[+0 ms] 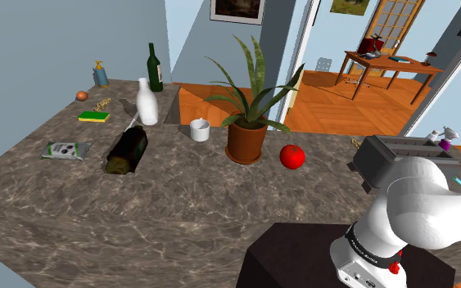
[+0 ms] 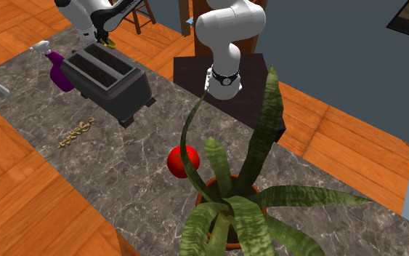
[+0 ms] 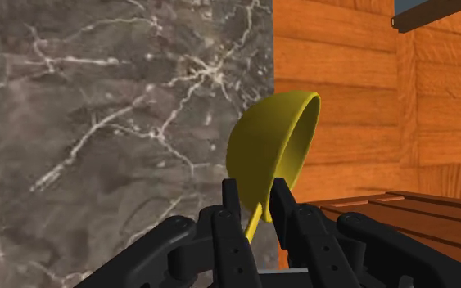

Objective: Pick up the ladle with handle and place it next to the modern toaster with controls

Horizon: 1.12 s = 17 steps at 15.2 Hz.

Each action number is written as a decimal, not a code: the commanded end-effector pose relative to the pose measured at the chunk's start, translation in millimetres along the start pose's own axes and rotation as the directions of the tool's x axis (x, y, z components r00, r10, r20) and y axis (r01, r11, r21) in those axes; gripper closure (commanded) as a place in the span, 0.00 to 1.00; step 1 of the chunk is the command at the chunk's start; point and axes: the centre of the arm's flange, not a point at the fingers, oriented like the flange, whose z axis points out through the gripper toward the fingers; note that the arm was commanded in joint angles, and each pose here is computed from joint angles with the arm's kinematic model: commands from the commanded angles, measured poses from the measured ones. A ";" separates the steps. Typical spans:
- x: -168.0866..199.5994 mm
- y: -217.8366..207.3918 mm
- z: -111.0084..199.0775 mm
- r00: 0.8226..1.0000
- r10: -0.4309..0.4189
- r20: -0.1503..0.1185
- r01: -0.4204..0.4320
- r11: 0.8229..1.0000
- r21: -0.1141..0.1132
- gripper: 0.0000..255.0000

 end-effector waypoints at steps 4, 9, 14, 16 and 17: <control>4.7 -3.3 21.7 1.000 0.005 -0.019 -0.005 1.000 0.017 1.00; 6.2 -4.2 21.9 1.000 0.005 -0.019 -0.004 1.000 0.017 0.00; 4.5 -3.1 8.5 1.000 0.005 -0.019 -0.005 1.000 0.017 0.00; 4.0 -2.7 -17.9 1.000 0.005 -0.019 -0.005 1.000 0.017 0.00; 3.8 -2.5 -28.3 1.000 0.005 -0.019 -0.005 1.000 0.017 0.00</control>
